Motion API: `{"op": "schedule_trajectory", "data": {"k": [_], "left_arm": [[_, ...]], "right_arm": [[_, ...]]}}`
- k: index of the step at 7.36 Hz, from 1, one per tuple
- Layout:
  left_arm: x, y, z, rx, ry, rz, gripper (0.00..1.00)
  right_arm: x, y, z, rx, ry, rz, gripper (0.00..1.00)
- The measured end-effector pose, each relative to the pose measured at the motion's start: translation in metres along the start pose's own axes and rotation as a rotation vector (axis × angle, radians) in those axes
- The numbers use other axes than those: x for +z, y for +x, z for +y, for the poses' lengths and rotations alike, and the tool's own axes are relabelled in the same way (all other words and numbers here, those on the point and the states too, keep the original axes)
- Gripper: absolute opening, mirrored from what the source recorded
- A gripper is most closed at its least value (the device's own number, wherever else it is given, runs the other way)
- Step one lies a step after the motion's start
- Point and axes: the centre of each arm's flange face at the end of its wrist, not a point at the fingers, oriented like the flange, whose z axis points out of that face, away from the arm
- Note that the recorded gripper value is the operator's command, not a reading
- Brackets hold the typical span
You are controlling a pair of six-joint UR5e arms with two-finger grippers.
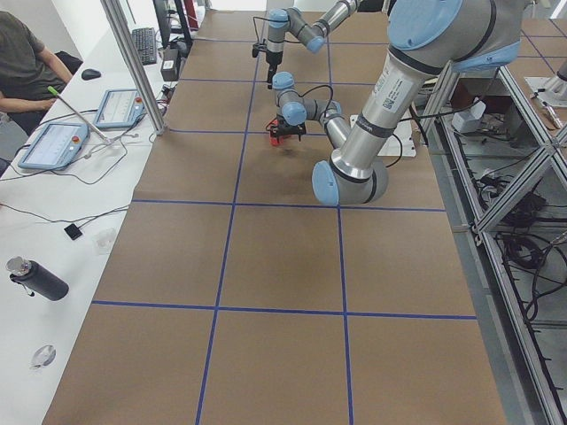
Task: Form red blocks into L shape at center
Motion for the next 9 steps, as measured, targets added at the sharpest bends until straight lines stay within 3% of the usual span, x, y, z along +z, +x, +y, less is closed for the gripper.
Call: {"op": "schedule_trajectory", "data": {"k": [2,4,7,9], "left_arm": [[-0.008,-0.004,-0.017,0.013,-0.009,0.003,1.00],[-0.034,-0.015,-0.067,0.136,-0.031,0.025,1.00],[-0.088,-0.016,-0.193,0.525,0.005,0.081,1.00],[-0.130,0.015,-0.277,0.751,0.034,0.089,1.00]], "right_arm": [[-0.002,0.002,-0.003,0.002,0.001,-0.001,1.00],[-0.013,0.017,-0.019,0.003,-0.005,-0.009,1.00],[-0.044,0.087,-0.062,-0.029,-0.029,-0.021,1.00],[-0.068,0.175,-0.088,-0.094,-0.036,-0.003,1.00]]}}
